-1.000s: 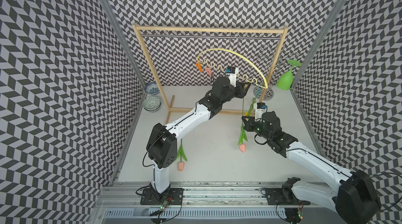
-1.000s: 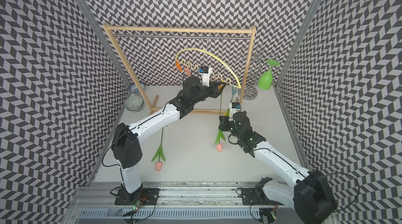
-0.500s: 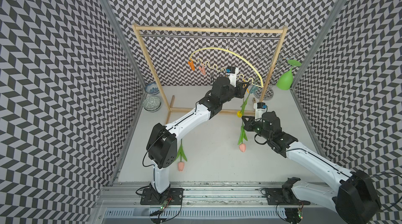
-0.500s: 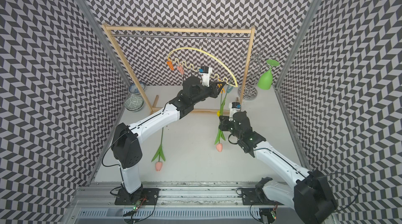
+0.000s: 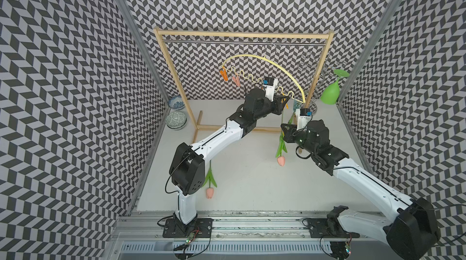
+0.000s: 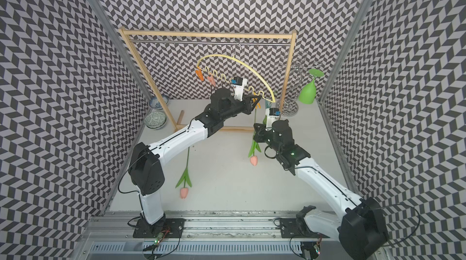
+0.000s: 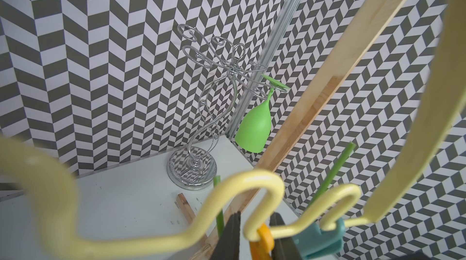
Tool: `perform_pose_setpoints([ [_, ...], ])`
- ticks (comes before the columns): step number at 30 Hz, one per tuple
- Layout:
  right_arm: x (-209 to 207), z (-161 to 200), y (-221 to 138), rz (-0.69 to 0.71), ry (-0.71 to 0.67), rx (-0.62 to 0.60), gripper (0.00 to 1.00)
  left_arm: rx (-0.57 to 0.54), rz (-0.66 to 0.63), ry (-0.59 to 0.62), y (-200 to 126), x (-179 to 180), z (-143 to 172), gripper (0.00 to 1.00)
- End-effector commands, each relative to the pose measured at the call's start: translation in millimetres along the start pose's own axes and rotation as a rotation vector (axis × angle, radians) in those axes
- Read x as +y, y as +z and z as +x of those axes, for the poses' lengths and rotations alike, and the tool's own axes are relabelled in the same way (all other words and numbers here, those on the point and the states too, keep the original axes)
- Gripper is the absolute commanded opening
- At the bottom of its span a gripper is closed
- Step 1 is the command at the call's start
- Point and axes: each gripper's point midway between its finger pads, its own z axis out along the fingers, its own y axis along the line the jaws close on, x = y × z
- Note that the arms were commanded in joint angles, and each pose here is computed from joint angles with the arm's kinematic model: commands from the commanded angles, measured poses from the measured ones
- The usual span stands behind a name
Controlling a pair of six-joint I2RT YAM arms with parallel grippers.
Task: Dry the flowers on a clothes hanger
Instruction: Clamp the flower onto the hanger.
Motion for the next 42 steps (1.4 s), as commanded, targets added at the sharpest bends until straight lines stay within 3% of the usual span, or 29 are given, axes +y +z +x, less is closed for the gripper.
perform_pose_setpoints([
  [1,6,-10,1,-0.017,-0.027,-0.008,0.0,-0.007,0.033,0.026,-9,-10,-9,0.23],
  [16,-10,-14,-3,0.038,-0.013,-0.014,0.0,-0.003,0.028,0.036,-11,-3,-9,0.23],
  [42,9,-22,-15,-0.058,-0.008,-0.047,0.0,0.011,0.035,0.018,-7,1,0,0.23],
])
